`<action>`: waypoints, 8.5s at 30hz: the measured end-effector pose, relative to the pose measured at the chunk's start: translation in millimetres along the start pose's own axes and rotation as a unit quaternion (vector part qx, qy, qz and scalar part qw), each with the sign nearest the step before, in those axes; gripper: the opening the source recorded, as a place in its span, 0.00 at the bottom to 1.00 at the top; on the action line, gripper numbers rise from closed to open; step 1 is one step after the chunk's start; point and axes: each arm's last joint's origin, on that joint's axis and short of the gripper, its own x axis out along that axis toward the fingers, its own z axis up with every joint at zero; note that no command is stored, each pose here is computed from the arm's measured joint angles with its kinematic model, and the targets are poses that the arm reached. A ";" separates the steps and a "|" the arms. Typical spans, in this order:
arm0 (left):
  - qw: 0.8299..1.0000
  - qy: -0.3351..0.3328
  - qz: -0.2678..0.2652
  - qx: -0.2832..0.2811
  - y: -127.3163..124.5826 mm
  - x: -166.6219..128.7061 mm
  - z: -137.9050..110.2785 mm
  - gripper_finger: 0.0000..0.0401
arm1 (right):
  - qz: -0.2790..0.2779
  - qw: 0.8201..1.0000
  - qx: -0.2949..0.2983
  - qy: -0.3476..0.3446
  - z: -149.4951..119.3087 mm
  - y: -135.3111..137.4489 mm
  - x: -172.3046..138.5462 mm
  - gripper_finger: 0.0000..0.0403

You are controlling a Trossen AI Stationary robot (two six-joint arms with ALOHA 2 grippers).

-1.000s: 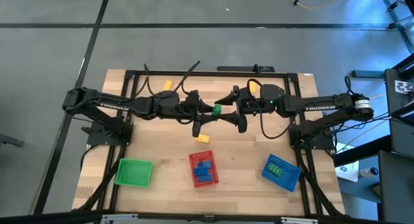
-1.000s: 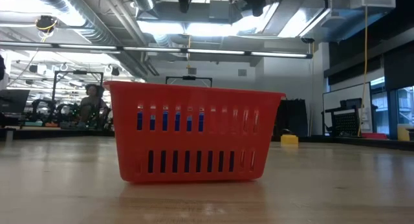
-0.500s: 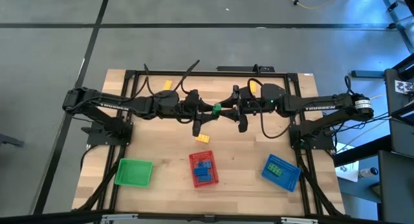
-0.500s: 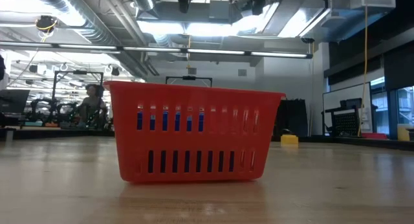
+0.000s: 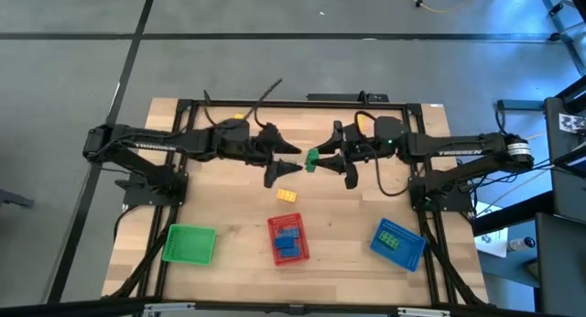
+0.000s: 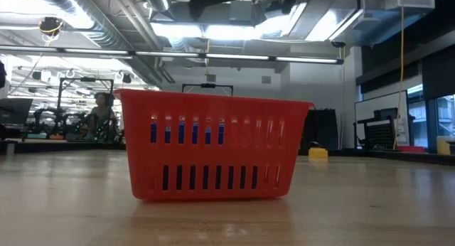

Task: Sort & place blocks by color
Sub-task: Put the top green game piece into the blue bin, then put the green game piece into the blue bin

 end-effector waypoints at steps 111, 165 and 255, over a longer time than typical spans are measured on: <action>0.963 -0.244 0.107 -0.038 18.5 -131.1 -43.4 0.69 | -0.157 0.763 0.281 0.560 -212.3 116.0 -104.6 0.37; 0.984 -0.181 0.003 0.000 13.1 -128.0 -48.8 0.69 | -0.154 0.978 0.029 -0.135 -48.9 21.9 -32.4 0.54; 0.894 0.412 0.084 0.154 160.1 74.6 -154.2 0.62 | -0.152 0.978 0.020 -0.145 -45.2 21.2 -34.3 0.54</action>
